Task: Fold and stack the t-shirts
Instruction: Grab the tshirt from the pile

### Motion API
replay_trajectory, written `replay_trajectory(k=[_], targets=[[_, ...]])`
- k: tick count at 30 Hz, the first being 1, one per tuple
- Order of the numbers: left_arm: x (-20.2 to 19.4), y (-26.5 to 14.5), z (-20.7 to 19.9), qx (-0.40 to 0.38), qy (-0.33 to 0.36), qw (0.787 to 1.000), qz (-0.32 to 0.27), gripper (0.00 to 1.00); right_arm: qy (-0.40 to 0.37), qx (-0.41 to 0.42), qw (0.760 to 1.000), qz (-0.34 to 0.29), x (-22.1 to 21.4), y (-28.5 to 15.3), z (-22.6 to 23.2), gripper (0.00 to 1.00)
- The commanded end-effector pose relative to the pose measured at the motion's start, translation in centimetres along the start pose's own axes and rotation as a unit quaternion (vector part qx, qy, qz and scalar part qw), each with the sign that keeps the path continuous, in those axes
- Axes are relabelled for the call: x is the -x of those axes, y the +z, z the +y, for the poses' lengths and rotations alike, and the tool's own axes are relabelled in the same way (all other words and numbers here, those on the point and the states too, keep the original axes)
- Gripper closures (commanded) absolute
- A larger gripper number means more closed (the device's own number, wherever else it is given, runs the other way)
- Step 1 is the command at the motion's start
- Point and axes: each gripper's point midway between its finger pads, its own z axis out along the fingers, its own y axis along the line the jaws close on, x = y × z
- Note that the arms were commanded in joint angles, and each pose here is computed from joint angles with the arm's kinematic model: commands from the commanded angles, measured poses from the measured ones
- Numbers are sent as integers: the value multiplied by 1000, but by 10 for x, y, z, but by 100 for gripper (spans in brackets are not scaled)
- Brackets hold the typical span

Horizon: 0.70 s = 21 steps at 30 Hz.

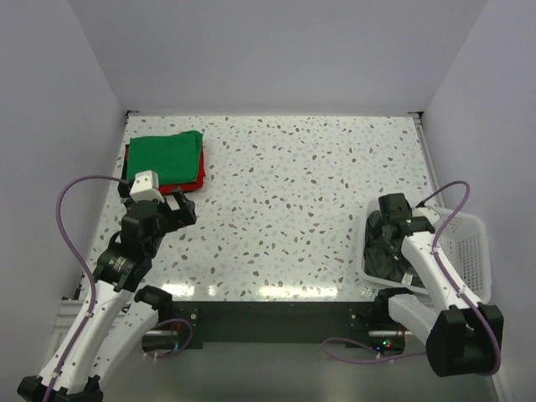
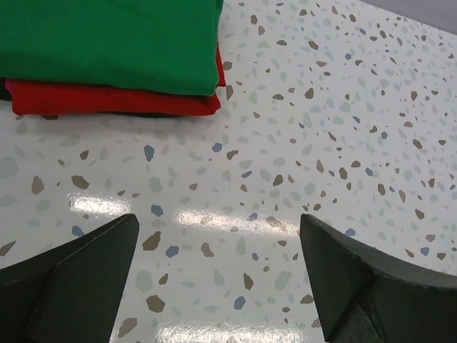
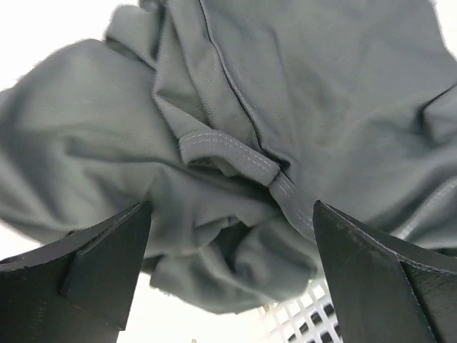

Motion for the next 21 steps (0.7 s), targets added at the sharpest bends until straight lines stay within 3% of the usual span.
replay_trajectory(k=[1, 4, 7, 8, 12, 17, 21], targets=[[14, -1, -8, -15, 0, 1000, -22, 0, 2, 15, 1000, 12, -3, 15, 14, 1], [13, -1, -7, -13, 0, 1000, -23, 0, 4, 20, 999, 26, -6, 23, 18, 1], [14, -1, -6, -10, -1, 1000, -24, 0, -4, 26, 999, 37, -8, 26, 24, 14], [14, -1, -5, -8, -2, 1000, -24, 0, -11, 24, 999, 44, -10, 26, 24, 34], [14, -2, -5, -7, -4, 1000, -25, 0, -15, -2, 999, 45, -6, 17, 11, 98], [14, -2, -5, -8, -4, 1000, -27, 0, 0, 15, 1000, 14, 24, -20, 5, 100], [13, -1, -5, -9, -4, 1000, -25, 0, 33, 28, 997, -69, 78, -67, -7, 100]])
